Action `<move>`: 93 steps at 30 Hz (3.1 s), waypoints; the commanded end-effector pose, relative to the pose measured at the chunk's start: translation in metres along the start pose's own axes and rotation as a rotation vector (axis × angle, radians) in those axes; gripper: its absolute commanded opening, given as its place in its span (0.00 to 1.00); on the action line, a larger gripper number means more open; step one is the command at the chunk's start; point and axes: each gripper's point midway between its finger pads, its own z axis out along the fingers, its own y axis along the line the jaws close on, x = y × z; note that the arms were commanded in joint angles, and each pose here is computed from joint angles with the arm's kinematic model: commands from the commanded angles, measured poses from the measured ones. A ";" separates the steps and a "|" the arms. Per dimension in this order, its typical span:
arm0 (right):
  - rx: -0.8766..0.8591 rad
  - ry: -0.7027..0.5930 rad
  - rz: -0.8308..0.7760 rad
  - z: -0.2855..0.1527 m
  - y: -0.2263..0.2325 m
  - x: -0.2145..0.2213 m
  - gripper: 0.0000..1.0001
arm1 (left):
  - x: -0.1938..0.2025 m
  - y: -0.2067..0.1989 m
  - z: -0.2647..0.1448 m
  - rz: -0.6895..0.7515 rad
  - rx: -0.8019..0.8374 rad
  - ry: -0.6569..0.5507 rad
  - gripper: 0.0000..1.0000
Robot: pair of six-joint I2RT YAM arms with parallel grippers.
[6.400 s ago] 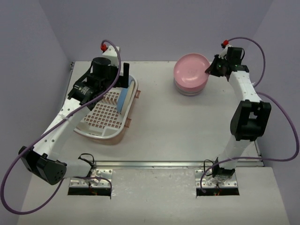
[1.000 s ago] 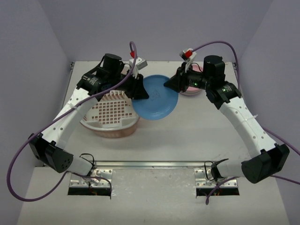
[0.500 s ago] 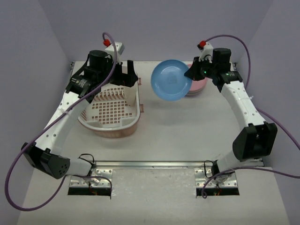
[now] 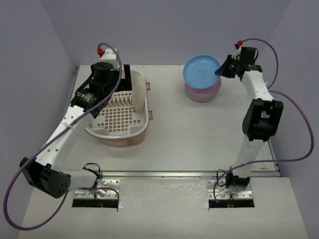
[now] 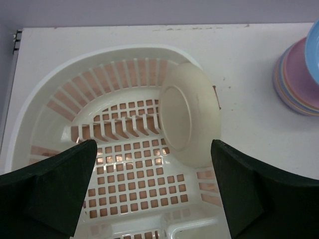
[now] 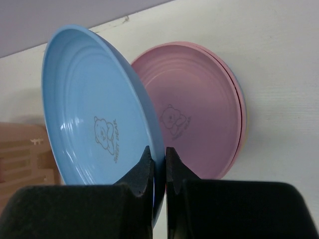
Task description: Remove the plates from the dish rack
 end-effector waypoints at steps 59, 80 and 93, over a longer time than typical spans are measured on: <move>-0.170 -0.129 -0.023 -0.138 0.048 0.044 0.99 | 0.072 -0.006 0.099 0.196 -0.393 0.231 0.56; -0.190 -0.128 -0.027 -0.138 0.052 0.042 0.99 | 0.086 0.004 0.112 0.301 -0.491 0.255 0.36; -0.204 -0.143 -0.053 -0.143 0.056 0.039 0.99 | 0.058 0.018 0.093 0.433 -0.669 0.172 0.00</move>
